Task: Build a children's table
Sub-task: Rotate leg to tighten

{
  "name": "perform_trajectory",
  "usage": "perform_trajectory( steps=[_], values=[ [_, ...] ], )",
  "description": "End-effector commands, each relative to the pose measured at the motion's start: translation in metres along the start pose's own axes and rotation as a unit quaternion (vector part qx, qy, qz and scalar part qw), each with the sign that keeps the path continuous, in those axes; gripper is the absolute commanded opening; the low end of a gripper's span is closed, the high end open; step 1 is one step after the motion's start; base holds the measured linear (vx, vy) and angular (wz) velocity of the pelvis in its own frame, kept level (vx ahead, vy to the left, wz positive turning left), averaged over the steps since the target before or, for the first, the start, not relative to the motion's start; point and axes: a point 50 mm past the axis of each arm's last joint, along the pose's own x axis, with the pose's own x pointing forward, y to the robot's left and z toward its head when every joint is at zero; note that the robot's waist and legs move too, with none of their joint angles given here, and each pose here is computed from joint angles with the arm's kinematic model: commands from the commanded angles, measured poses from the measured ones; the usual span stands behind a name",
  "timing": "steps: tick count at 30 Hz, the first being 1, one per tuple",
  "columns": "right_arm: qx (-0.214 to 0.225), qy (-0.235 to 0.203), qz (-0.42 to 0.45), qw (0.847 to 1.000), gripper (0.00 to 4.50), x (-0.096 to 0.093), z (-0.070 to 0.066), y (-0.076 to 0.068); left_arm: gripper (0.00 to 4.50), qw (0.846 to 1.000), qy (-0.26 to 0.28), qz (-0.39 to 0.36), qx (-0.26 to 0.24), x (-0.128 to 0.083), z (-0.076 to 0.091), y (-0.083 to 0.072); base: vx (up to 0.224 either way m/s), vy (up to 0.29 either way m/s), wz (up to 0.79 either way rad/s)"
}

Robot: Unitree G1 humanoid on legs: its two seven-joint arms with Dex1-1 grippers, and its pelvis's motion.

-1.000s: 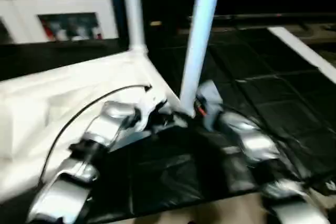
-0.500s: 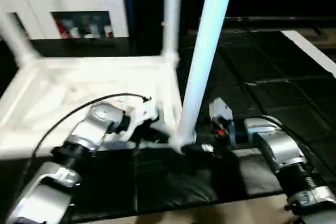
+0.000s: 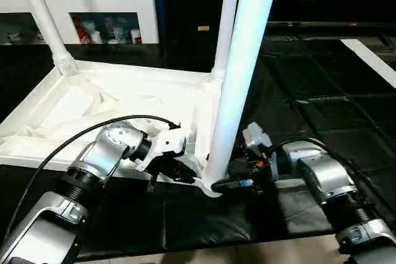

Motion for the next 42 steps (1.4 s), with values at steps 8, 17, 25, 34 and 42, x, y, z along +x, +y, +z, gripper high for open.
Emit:
perform_trajectory(
  steps=[8, 17, 25, 34, 42],
  values=[
    [0.01, 0.006, 0.03, 0.999, 2.74, 0.001, 0.004, 0.0, 0.0, 0.999, 0.024, -0.039, 0.005, 0.01, -0.005, -0.008, 0.0, 0.0, 0.0],
    [0.021, 0.007, 0.043, 0.999, 2.13, 0.004, 0.003, 0.002, 0.0, 0.999, 0.023, -0.028, -0.002, 0.011, -0.007, -0.007, 0.0, 0.0, 0.0],
    [0.044, -0.027, 0.025, 0.998, 2.11, 0.011, -0.001, 0.01, 0.0, 0.999, -0.001, 0.02, -0.034, 0.015, -0.004, 0.001, 0.0, 0.0, 0.0],
    [0.096, -0.07, -0.172, 0.978, 2.09, 0.046, -0.009, -0.003, 0.0, 0.983, -0.055, 0.139, -0.105, 0.031, 0.012, 0.02, -0.006, 0.0, 0.0],
    [0.138, -0.093, -0.305, 0.938, 2.07, 0.082, 0.013, -0.034, 0.0, 0.948, -0.096, 0.249, -0.176, 0.044, 0.032, 0.043, 0.0, 0.0, 0.0]
  ],
)
